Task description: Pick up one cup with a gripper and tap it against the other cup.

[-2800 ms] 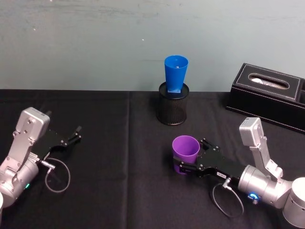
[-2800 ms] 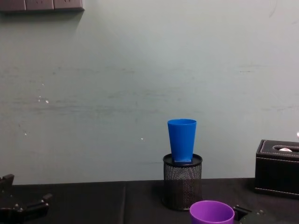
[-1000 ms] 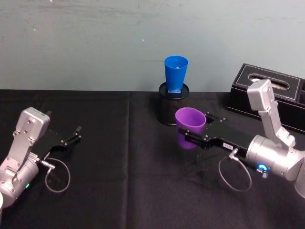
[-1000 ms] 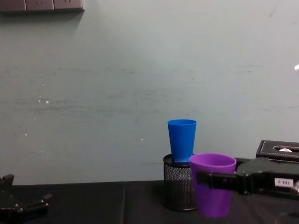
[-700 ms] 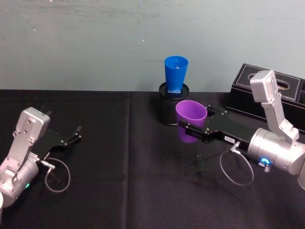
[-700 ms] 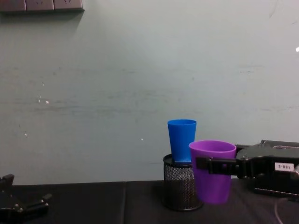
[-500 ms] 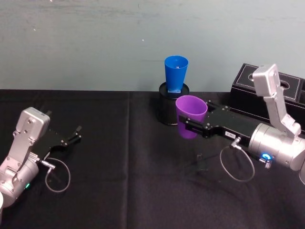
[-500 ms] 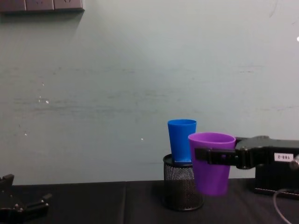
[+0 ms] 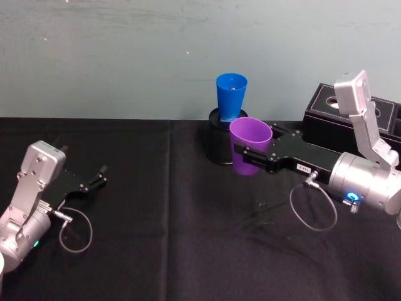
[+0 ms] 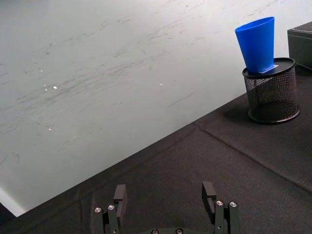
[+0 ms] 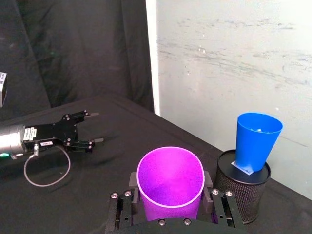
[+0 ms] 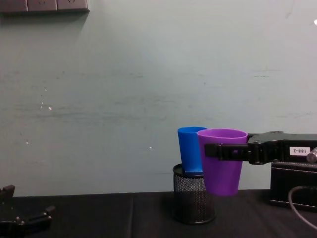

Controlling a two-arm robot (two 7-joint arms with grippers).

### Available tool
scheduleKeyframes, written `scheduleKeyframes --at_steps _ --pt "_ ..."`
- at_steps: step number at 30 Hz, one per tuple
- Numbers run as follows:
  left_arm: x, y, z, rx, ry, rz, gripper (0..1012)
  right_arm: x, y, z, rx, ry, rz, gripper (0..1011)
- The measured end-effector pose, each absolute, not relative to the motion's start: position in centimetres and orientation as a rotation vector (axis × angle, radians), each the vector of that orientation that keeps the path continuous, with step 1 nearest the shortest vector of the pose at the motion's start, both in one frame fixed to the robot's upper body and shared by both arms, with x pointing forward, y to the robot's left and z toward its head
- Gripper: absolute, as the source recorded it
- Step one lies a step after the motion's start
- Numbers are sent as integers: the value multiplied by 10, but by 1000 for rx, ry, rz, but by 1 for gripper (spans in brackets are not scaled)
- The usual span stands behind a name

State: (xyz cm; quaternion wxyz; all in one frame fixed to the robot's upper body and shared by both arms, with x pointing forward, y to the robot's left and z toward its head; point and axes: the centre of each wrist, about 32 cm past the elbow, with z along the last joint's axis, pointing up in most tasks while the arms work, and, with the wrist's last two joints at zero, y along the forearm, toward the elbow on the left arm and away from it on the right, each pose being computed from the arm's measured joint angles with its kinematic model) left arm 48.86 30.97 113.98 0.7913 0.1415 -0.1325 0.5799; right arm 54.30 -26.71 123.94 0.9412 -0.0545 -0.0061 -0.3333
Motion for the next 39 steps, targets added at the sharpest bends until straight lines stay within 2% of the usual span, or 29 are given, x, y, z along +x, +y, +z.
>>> scheduleKeyframes --at_steps 9,39 --pt "489 310 1140 305 -285 1248 1011 545 -266 1248 -118 -17 -672 729" --pt "489 310 1140 304 -285 1248 1011 544 -266 1247 -118 -17 -674 729"
